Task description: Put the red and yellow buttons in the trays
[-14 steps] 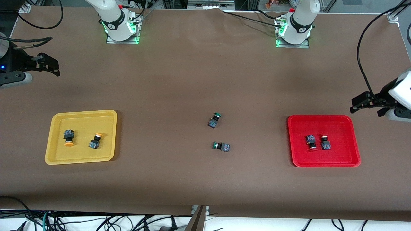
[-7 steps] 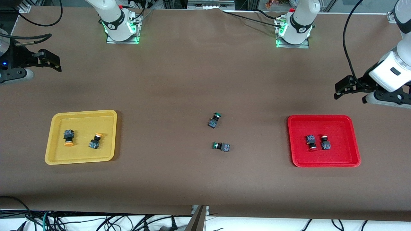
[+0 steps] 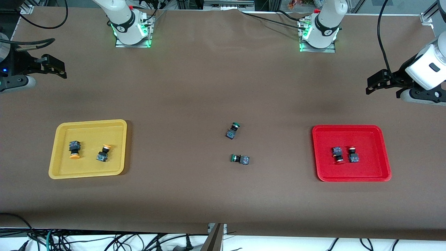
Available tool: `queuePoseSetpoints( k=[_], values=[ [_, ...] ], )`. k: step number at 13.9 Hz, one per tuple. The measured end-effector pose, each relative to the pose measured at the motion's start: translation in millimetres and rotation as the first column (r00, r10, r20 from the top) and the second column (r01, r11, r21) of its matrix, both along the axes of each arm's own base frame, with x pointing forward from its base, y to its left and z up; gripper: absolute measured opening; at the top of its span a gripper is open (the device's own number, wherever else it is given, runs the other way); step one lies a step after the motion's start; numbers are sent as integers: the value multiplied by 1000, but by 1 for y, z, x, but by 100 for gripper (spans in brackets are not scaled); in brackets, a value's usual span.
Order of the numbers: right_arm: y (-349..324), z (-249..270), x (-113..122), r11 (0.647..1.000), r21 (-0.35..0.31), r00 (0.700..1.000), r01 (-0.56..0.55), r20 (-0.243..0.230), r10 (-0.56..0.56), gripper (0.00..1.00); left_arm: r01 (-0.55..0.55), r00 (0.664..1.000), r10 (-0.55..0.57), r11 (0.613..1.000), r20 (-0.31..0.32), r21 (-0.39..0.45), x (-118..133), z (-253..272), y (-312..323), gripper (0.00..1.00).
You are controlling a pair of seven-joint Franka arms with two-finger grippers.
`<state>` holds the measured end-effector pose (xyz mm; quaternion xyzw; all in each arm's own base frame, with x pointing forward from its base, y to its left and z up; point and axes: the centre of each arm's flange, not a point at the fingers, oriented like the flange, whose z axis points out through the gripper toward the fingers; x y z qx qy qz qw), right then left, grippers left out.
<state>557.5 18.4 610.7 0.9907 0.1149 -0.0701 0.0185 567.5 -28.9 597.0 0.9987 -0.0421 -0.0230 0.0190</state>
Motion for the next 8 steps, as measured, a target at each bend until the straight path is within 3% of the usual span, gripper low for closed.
queuePoseSetpoints(
  k=[8],
  values=[
    [0,-4,2,1000,0,1000,0,-6,0,100,16,1000,-16,1000,1,6,0,1,8,100]
  ],
)
